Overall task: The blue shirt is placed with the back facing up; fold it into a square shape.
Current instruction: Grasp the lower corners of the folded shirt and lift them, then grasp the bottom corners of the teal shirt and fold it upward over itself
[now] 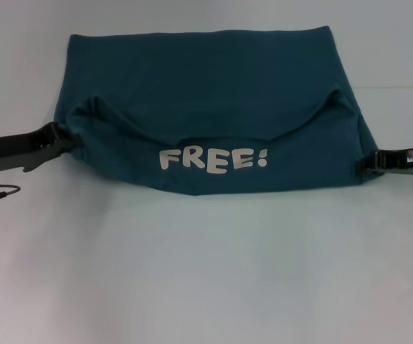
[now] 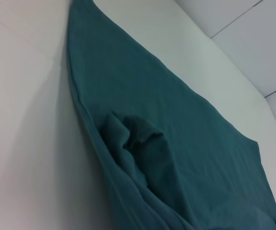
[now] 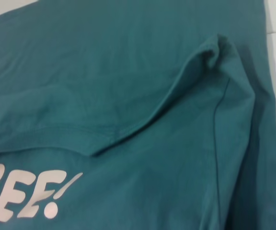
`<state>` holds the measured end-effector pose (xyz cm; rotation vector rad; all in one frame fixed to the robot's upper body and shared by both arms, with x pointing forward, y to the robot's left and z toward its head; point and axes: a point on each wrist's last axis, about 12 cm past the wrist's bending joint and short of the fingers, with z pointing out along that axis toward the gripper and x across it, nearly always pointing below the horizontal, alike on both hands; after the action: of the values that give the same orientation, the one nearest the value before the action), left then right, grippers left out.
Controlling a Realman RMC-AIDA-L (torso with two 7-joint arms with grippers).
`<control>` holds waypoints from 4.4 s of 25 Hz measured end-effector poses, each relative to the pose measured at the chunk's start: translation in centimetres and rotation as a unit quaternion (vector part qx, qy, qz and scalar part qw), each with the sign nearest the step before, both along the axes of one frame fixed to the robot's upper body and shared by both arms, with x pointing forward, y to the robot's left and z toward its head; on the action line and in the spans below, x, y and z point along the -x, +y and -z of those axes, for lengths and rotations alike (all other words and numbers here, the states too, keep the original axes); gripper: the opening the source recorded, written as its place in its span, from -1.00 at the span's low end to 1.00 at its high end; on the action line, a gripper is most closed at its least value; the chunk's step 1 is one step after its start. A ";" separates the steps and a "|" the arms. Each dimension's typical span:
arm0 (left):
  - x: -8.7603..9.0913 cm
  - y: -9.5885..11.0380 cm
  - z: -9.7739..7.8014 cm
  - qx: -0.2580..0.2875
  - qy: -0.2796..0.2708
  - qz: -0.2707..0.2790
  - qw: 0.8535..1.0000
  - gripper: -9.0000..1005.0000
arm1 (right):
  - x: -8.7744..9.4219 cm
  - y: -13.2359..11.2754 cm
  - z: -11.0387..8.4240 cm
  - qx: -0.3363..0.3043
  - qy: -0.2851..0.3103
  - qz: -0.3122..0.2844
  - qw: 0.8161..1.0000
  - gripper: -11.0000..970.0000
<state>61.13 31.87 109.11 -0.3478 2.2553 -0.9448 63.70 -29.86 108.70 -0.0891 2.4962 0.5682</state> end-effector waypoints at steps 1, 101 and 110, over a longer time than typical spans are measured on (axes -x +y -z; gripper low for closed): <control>0.0 0.0 0.0 0.000 0.000 0.000 1.000 -0.93 | 0.0 0.0 -0.1 -0.001 0.000 0.000 1.000 -0.39; -6.0 -1.1 -4.5 -0.142 -0.007 -0.048 0.989 -0.93 | -7.0 4.5 -5.4 0.033 -0.176 0.098 0.979 -0.75; -6.0 -1.2 -4.1 -0.142 -0.007 -0.059 0.988 -0.93 | -7.6 5.8 -5.5 0.053 -0.180 0.084 0.979 -0.73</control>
<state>67.10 30.69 113.24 -0.3403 2.2901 -0.5531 71.29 -24.04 114.15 -0.0197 2.1533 0.3158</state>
